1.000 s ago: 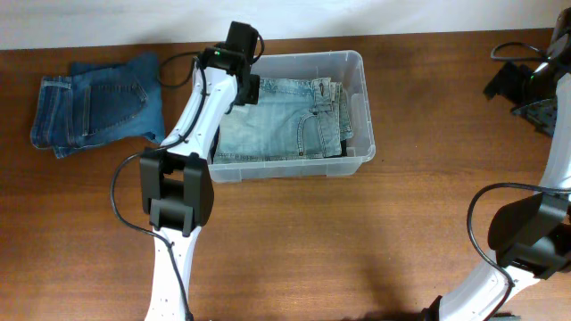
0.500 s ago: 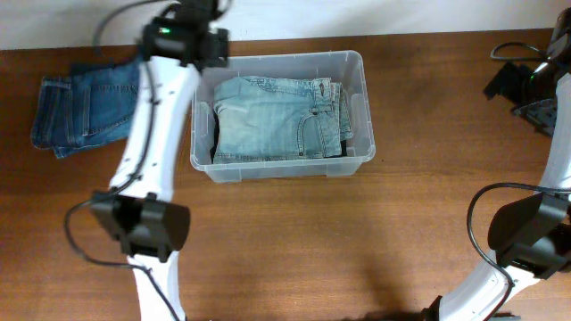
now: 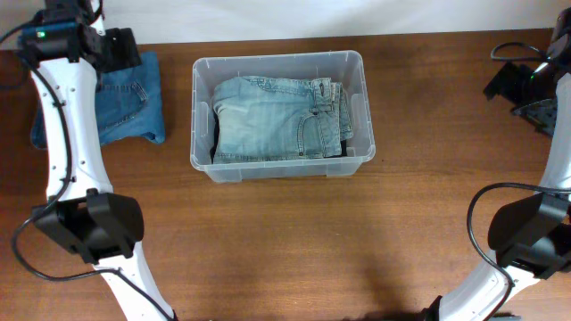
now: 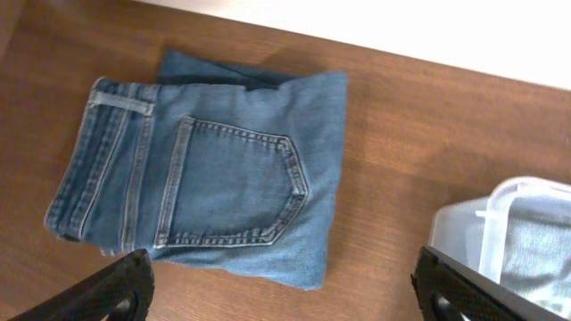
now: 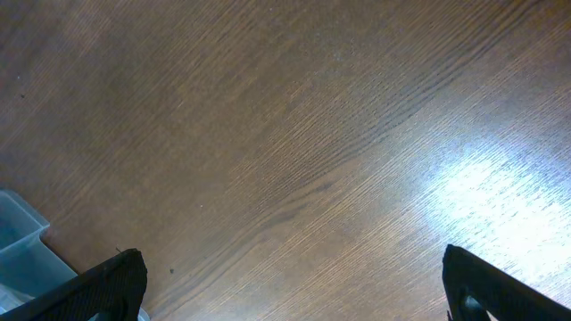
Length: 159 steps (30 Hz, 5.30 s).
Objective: Pack container
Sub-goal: 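Lower the left gripper onto the dark-blue jeans and grasp them, then lift the dark-blue jeans and carry them over the container, then lower the dark-blue jeans into the container and press them down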
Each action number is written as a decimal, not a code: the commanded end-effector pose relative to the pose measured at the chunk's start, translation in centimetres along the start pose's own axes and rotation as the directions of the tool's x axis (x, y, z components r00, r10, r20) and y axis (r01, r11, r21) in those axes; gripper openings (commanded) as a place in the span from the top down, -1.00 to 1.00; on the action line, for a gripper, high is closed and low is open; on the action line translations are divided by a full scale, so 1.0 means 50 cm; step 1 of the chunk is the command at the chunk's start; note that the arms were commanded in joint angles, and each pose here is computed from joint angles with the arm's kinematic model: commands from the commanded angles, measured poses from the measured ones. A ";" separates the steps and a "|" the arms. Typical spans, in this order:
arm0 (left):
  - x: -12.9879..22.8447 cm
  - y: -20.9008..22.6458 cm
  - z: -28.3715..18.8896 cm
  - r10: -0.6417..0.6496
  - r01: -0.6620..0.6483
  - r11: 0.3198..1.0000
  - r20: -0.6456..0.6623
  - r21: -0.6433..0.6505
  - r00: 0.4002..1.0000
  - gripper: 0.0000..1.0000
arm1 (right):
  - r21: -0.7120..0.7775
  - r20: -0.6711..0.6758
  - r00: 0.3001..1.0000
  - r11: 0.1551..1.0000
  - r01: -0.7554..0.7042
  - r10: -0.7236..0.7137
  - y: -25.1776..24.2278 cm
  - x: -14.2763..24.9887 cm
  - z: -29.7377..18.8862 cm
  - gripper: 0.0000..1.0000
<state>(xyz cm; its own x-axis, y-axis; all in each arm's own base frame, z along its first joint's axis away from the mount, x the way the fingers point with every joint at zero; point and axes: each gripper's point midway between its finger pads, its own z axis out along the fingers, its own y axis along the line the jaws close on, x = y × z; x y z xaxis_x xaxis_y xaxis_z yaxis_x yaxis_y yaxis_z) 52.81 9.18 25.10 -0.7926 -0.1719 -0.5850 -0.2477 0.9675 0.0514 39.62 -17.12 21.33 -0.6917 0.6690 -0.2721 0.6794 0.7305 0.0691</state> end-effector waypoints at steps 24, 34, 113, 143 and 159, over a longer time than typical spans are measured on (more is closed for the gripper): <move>0.208 -0.025 0.347 0.274 -0.293 0.956 -0.361 0.000 0.892 -0.90 | 0.002 -0.010 1.000 1.000 0.000 0.000 0.001 0.003 0.007 -0.97; 0.256 0.002 0.395 0.281 -0.348 0.934 -0.440 -0.077 0.853 -0.89 | 0.002 -0.010 1.000 1.000 0.000 0.000 0.001 0.003 0.007 -0.97; 0.001 -0.176 -0.460 -0.057 -0.027 0.945 0.245 0.326 0.968 0.99 | 0.002 -0.010 1.000 1.000 0.000 0.000 0.001 0.003 0.007 -0.97; 0.196 -0.407 -0.312 0.346 -0.318 0.894 -0.035 0.317 0.937 0.99 | 0.002 -0.010 1.000 1.000 0.000 0.000 0.001 0.003 0.007 -0.97; 0.223 -0.576 -0.213 0.363 -0.320 0.809 0.009 0.494 0.932 0.90 | 0.002 -0.010 1.000 1.000 0.000 0.000 0.001 0.003 0.007 -0.96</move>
<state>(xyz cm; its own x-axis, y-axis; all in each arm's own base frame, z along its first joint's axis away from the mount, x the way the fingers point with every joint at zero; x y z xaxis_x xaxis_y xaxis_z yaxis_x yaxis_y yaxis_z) 44.58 -20.41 24.66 -0.8565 0.1886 -0.4805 0.2868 0.9478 -0.1391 39.62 -17.13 21.33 -0.6915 0.6689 -0.2725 0.6795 0.7305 0.0689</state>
